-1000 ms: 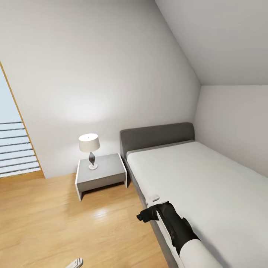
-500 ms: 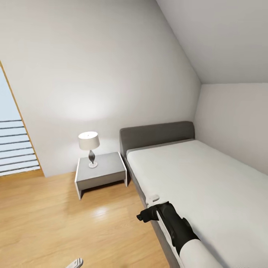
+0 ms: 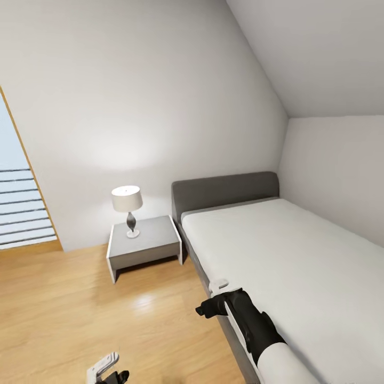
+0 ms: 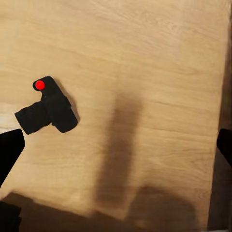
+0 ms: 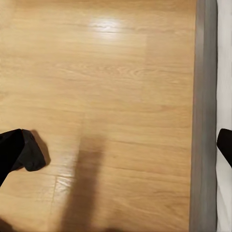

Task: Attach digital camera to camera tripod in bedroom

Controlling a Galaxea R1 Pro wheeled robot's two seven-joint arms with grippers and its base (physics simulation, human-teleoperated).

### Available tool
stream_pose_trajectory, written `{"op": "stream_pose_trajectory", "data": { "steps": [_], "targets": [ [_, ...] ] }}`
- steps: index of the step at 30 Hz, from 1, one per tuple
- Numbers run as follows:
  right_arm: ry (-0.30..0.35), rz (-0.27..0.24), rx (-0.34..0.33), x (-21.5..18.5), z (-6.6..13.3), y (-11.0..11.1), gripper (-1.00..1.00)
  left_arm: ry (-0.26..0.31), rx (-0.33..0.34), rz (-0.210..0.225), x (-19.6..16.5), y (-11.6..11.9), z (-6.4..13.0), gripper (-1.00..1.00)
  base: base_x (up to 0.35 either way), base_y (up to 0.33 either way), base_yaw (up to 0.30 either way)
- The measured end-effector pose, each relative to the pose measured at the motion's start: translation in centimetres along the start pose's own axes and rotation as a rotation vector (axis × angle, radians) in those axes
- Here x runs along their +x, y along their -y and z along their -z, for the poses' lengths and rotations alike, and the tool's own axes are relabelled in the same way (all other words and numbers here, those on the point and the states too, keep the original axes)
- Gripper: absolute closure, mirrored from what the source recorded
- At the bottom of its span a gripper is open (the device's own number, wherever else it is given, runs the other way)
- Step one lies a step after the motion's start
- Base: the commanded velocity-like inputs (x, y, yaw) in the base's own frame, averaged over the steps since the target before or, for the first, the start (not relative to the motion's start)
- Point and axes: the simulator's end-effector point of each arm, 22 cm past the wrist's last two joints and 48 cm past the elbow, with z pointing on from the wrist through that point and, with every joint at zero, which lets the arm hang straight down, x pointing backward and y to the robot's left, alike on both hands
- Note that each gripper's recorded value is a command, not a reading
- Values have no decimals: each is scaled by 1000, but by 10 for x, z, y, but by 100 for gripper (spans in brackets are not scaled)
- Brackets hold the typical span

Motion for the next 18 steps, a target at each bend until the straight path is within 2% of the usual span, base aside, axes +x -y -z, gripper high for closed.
{"op": "stream_pose_trajectory", "data": {
  "steps": [2,5,11,17,18],
  "targets": [
    [0,0,0,3,-3,0,-100,12,9,-3,-6,3,-1,-100,0,0,0],
    [0,0,2,7,-7,1,-100,43,38,-17,-37,24,0,-100,0,0,0],
    [2,-2,3,15,-15,2,-100,60,61,-35,-82,59,-7,-100,0,0,0],
    [6,-3,7,22,-23,4,-100,68,65,-44,-100,79,-16,-100,0,0,0],
    [8,-2,9,23,-24,4,-100,72,49,-51,-105,77,-18,-100,0,0,0]
  ]
}}
